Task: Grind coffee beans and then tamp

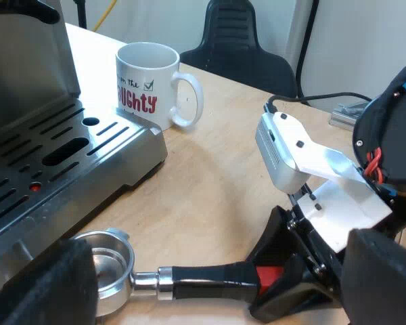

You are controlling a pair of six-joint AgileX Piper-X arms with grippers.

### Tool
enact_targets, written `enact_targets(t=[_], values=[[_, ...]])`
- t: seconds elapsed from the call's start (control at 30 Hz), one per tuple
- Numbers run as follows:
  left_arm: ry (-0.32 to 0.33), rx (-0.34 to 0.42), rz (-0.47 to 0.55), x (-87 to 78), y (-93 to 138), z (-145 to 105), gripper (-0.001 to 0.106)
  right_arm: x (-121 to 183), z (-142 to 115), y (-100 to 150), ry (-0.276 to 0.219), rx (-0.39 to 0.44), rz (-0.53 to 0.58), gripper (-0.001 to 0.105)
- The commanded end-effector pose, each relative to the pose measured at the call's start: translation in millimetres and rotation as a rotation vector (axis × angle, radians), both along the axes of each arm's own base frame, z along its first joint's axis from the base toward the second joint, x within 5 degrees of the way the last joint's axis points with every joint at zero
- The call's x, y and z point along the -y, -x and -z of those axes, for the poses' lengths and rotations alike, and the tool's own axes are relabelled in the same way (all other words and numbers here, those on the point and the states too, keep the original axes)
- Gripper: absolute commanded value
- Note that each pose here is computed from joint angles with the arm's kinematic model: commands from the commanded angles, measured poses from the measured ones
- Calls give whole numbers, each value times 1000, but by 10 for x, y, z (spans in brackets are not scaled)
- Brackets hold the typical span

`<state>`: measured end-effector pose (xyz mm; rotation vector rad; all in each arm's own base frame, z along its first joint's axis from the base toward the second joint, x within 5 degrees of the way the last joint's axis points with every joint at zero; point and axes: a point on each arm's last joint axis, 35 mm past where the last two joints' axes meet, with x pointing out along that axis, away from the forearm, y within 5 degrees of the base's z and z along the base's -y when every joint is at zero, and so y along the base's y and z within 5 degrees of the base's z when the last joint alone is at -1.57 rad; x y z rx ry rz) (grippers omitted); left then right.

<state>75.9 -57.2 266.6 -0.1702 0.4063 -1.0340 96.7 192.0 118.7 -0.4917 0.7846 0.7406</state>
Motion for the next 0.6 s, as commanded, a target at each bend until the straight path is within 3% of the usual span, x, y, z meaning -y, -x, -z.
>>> enact_targets(t=[0.03,0.17,0.43,0.6], values=[[3,6,-6,-2,7,-9,82,22,22,-5,31,-11,6,46],[3,6,-6,-2,7,-9,82,5,-17,-12,51,-20,6,46],[3,6,-6,-2,7,-9,82,-39,-174,-32,139,-60,6,46],[3,6,-6,-2,7,-9,82,-96,-285,-59,141,-61,6,46]])
